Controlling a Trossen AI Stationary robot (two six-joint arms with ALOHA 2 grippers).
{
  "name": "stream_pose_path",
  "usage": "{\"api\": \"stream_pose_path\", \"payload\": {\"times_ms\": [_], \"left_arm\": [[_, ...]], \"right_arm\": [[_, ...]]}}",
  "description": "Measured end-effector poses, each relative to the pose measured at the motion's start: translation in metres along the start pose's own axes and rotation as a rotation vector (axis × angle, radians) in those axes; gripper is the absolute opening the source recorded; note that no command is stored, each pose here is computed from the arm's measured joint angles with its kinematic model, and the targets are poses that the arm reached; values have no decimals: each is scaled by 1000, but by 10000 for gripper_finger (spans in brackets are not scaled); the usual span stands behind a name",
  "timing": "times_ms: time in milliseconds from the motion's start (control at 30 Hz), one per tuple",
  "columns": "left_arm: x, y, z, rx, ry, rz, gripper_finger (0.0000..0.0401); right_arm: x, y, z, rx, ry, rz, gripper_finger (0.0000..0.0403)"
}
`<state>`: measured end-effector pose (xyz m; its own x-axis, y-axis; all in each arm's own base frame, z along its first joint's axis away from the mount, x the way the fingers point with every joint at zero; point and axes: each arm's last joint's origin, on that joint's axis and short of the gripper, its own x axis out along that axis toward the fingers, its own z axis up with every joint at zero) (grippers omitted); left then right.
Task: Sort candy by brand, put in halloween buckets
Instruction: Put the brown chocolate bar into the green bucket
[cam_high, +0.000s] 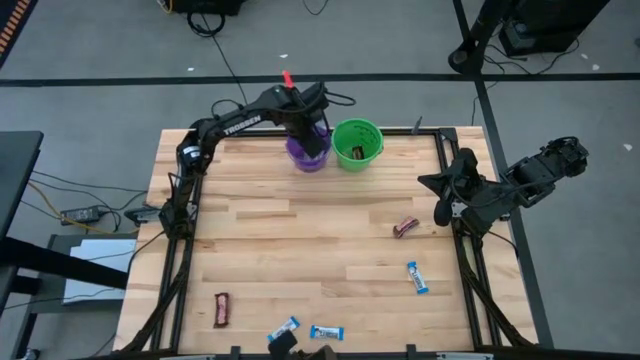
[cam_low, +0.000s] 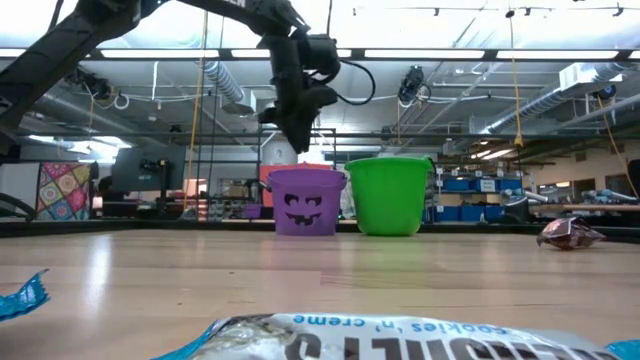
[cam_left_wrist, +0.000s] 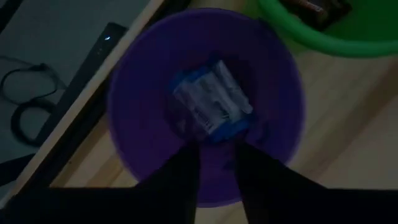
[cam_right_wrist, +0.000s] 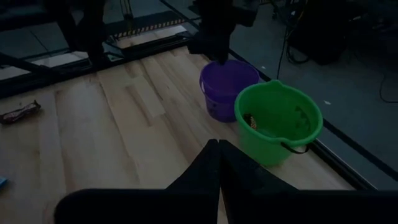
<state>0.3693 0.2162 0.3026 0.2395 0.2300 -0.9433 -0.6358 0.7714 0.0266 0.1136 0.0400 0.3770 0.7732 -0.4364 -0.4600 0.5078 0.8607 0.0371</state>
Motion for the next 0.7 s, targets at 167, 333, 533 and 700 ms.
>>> {"api": "stream_pose_path", "payload": {"times_ms": [167, 333, 533, 700], "left_arm": [[-7, -24, 0, 44, 18, -395, 131], [-34, -74, 9, 144, -129, -746, 132], [-99, -133, 17, 276, -451, -949, 132], [-161, -153, 18, 343, -785, -1095, 132]], "right_arm": [[0, -2, -3, 0, 22, -14, 16], [7, -6, -21, -19, 140, -48, 16], [33, 3, -63, -20, 404, 30, 16], [57, 7, -102, -30, 590, 110, 16]]}}
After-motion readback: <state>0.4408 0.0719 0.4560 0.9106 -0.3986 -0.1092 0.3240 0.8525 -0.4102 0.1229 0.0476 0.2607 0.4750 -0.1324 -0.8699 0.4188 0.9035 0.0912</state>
